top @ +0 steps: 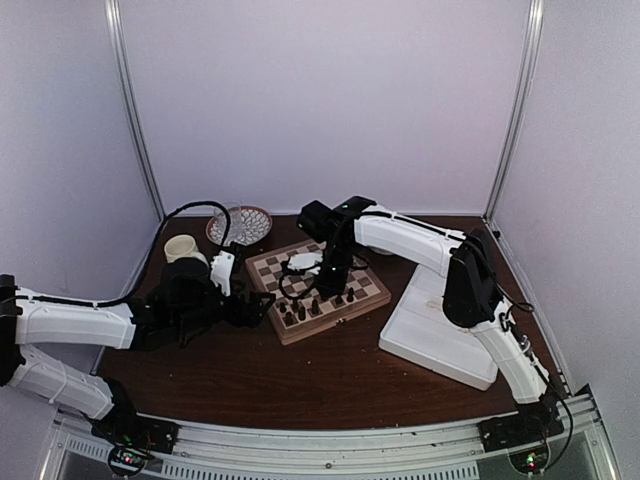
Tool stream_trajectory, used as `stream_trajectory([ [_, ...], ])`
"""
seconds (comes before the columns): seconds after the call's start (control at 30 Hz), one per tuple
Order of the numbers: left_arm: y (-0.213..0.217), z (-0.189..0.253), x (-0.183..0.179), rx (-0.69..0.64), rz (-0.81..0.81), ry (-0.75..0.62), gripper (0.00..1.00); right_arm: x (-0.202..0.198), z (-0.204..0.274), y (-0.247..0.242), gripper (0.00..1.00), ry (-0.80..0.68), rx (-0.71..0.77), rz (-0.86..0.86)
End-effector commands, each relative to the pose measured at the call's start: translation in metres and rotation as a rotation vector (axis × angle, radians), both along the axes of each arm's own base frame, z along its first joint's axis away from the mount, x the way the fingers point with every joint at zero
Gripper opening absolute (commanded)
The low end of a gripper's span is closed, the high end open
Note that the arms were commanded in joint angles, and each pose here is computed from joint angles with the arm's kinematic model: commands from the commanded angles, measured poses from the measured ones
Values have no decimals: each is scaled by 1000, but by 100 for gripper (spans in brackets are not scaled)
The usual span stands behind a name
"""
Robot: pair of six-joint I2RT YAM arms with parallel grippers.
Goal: Set up the chess pieces on the board
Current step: Place the pawn at e7, then adjust the pawn at f7.
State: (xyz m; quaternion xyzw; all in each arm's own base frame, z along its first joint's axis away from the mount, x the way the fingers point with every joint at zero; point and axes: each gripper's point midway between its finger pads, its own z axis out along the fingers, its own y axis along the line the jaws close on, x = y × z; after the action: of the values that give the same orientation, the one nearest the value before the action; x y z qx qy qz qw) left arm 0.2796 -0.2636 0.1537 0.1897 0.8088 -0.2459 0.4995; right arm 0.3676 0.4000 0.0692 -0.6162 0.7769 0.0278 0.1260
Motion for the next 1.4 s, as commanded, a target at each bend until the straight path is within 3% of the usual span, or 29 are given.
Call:
stream_trajectory([
  [0.0, -5, 16, 6, -31, -7, -36, 90, 5, 9, 3, 21, -15, 27, -11],
  [0.1, -5, 16, 6, -30, -8, -35, 90, 8, 12, 3, 27, -31, 29, -20],
  [0.37, -6, 17, 6, -32, -13, -37, 90, 13, 21, 6, 27, -61, 56, -41],
  [0.8, -8, 19, 6, -19, -20, -20, 87, 10, 99, 9, 28, -146, 228, -96],
  [0.97, -11, 8, 10, 47, -16, 43, 88, 11, 152, -2, 29, -221, 347, -243],
  [1.23, -31, 19, 19, 164, -52, 198, 87, -26, 170, -69, 31, -239, 485, -583],
  [1.37, -42, 22, 26, 258, -73, 277, 84, -50, 165, -104, 31, -255, 533, -673],
])
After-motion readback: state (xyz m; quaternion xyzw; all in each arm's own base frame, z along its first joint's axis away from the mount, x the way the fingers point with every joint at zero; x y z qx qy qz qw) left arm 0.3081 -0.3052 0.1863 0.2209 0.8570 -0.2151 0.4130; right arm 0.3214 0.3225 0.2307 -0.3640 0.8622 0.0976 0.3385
